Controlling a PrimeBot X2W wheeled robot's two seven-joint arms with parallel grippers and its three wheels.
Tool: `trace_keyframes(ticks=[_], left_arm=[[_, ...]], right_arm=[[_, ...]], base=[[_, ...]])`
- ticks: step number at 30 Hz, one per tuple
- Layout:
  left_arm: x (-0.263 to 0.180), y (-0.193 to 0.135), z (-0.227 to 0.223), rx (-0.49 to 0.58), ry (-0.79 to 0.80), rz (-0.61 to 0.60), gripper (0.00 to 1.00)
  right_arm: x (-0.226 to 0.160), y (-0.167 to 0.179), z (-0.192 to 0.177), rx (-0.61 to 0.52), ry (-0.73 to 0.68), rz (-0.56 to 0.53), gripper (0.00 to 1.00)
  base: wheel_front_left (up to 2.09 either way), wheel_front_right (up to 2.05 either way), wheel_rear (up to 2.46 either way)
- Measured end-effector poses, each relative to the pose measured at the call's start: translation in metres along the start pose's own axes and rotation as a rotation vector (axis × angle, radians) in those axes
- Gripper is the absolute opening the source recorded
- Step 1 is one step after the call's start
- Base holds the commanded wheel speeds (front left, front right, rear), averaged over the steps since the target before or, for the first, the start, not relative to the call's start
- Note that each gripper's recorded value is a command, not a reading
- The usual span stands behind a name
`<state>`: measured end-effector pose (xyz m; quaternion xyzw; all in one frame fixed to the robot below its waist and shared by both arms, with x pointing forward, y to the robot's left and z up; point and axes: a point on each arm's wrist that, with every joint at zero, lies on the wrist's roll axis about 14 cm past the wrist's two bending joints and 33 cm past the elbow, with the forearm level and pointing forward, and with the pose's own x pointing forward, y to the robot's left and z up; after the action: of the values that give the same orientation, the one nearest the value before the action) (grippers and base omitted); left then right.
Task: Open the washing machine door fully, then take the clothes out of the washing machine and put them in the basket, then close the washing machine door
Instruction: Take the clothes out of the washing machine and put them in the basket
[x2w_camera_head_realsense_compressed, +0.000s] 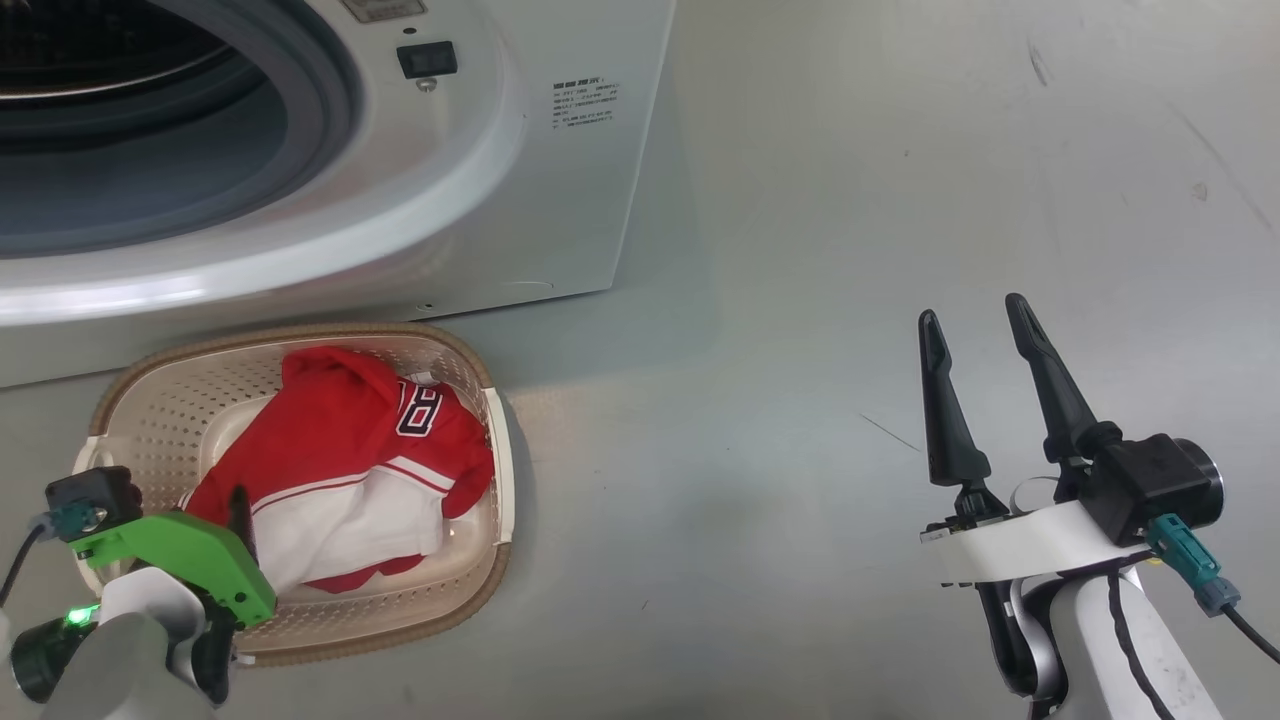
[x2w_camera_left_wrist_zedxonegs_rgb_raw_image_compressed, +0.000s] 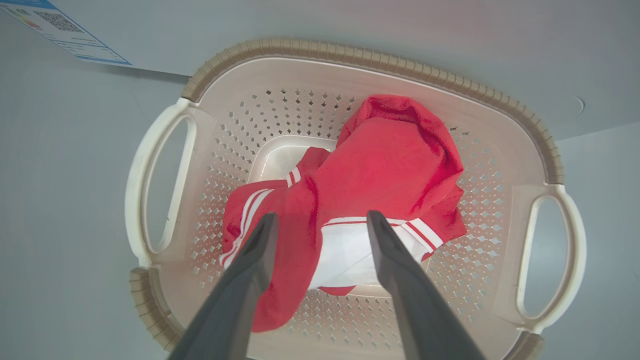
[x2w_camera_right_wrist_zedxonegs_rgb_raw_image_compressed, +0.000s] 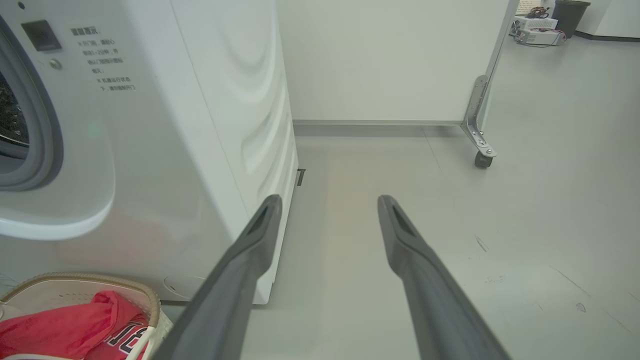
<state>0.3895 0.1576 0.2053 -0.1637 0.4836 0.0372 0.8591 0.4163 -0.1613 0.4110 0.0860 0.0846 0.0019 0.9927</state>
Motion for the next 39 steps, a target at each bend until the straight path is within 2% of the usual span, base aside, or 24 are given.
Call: trace_keyframes(ticks=[11, 21, 30, 35, 39], left_arm=[[-0.013, -0.008, 0.027, 0.064, -0.141, -0.041, 1.0], [-0.042, -0.04, 0.073, 0.176, -0.35, -0.153, 1.0], [-0.092, -0.069, 0.128, 0.259, -0.572, -0.237, 1.0], [-0.134, -0.084, 0.17, 0.248, -0.751, -0.284, 1.0], [-0.157, -0.079, 0.168, 0.228, -0.804, -0.286, 1.0]], right_arm=[[-0.001, 0.008, 0.01, 0.004, -0.026, 0.023, 1.0], [-0.007, 0.016, 0.029, 0.025, -0.075, 0.05, 1.0], [-0.014, 0.034, 0.045, 0.037, -0.117, 0.105, 1.0], [-0.02, 0.044, 0.054, 0.045, -0.143, 0.14, 1.0], [-0.026, 0.052, 0.06, 0.048, -0.159, 0.163, 1.0]], base=[[0.0, 0.0, 0.0], [0.0, 0.0, 0.0], [0.0, 0.0, 0.0], [0.0, 0.0, 0.0], [0.0, 0.0, 0.0]])
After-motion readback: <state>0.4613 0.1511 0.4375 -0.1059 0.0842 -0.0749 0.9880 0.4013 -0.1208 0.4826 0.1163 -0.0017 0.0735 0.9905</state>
